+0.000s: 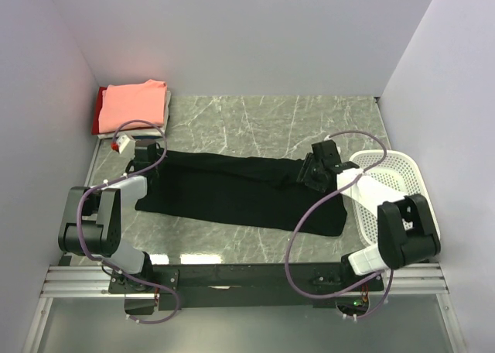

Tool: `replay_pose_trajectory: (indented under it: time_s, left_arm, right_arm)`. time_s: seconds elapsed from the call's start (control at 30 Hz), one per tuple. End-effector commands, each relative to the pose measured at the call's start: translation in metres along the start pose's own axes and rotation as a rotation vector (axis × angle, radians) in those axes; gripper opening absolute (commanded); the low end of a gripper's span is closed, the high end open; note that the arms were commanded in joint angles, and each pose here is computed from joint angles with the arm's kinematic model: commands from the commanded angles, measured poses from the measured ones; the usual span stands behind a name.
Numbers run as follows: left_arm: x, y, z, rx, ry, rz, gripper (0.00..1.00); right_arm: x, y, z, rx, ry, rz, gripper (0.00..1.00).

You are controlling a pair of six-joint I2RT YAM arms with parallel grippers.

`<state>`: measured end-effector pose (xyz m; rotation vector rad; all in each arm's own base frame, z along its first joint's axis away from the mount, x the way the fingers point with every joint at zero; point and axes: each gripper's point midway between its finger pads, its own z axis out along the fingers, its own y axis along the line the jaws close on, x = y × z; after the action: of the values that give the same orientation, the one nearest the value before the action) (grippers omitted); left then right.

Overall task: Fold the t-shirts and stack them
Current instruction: Fold the tshirt

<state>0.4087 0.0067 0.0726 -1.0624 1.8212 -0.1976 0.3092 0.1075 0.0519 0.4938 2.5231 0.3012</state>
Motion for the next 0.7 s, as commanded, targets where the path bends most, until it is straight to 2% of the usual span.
replay_pose_trajectory:
  time_s: [0.0, 0.13, 0.23, 0.27, 0.33, 0.67]
  left_arm:
    - [-0.005, -0.005, 0.003, 0.026, -0.016, -0.026, 0.01]
    - [-0.006, -0.006, 0.003, 0.029, -0.02, -0.026, 0.01]
    - [-0.006, -0.005, 0.002, 0.026, -0.022, -0.024, 0.01]
    - [-0.008, -0.006, 0.001, 0.026, -0.028, -0.024, 0.01]
    - [-0.009, -0.005, 0.0, 0.027, -0.031, -0.021, 0.01]
    - [-0.013, -0.004, -0.002, 0.027, -0.043, -0.028, 0.01]
  right_arm:
    - [-0.024, 0.017, 0.008, -0.032, -0.049, -0.002, 0.56]
    - [-0.029, 0.014, 0.018, 0.001, -0.055, 0.0, 0.47]
    - [-0.034, 0.011, 0.018, 0.031, -0.069, -0.009, 0.24]
    - [-0.036, 0.011, 0.013, 0.031, -0.075, -0.013, 0.09]
    - [-0.04, 0.01, 0.005, 0.033, -0.09, -0.017, 0.01]
    - [-0.032, -0.001, -0.051, 0.001, -0.144, -0.02, 0.0]
